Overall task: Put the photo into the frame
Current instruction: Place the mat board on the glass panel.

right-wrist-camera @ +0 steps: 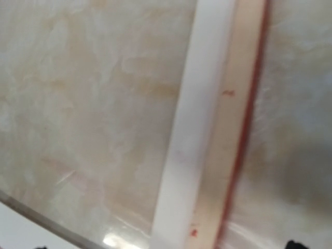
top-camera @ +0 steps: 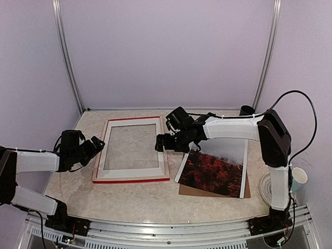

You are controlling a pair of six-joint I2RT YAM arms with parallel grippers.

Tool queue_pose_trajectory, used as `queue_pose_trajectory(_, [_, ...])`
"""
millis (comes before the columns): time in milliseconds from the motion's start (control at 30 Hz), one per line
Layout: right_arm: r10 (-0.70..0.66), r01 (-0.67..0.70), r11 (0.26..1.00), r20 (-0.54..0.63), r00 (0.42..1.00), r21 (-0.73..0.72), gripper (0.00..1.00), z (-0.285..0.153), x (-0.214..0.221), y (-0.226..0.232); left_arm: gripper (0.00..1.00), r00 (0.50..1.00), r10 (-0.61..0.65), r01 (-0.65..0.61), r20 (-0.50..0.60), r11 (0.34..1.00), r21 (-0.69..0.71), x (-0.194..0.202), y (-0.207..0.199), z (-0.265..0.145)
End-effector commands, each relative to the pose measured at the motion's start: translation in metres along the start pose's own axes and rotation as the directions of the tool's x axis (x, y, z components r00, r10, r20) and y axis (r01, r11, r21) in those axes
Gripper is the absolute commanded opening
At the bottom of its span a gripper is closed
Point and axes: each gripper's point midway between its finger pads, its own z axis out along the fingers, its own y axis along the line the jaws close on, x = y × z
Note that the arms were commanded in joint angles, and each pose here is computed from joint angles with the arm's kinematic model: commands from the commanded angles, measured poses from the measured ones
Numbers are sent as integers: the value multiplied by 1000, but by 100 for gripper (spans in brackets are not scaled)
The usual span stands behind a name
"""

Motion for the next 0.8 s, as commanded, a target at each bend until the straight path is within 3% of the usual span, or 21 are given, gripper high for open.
queue_pose_trajectory(0, [-43, 37, 996, 79, 996, 77, 99, -28, -18, -9, 99, 1000, -1, 0, 25, 1000, 12, -9, -5, -5])
queue_pose_trajectory(467, [46, -71, 991, 212, 976, 112, 99, -78, -38, -80, 99, 998, 9, -12, 57, 999, 50, -16, -15, -17])
queue_pose_trajectory(767, [73, -102, 988, 232, 970, 116, 97, -92, -32, -116, 99, 993, 84, -93, 85, 990, 106, -19, -49, -26])
